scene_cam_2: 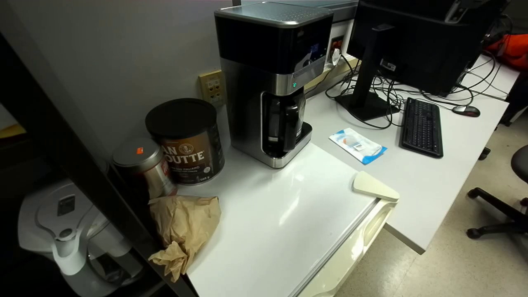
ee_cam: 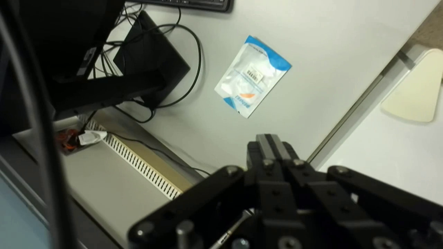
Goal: Flip the switch on the right side of the coffee maker
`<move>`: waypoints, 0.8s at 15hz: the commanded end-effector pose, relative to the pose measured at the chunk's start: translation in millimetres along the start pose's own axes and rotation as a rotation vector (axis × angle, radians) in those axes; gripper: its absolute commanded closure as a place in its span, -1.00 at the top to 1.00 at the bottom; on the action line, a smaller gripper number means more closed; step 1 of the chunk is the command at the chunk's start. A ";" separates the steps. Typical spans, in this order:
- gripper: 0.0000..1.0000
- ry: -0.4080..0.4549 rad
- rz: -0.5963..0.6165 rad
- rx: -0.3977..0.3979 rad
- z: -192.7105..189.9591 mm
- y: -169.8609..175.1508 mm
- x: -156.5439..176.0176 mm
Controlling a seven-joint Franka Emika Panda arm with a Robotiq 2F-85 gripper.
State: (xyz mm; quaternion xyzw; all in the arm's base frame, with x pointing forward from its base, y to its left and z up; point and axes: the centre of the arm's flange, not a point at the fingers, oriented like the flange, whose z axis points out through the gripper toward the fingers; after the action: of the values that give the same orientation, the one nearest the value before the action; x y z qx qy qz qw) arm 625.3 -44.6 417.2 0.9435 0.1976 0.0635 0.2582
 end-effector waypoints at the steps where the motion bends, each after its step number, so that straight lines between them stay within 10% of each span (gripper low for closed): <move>1: -1.00 0.115 -0.036 -0.041 15.3 -7.8 30.4; 12: -1.00 0.306 -0.168 -0.062 56.0 -53.8 79.8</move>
State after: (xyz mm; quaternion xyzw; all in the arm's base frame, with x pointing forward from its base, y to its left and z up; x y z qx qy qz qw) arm 670.5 -3.6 352.2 0.9036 0.3028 0.1701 0.2509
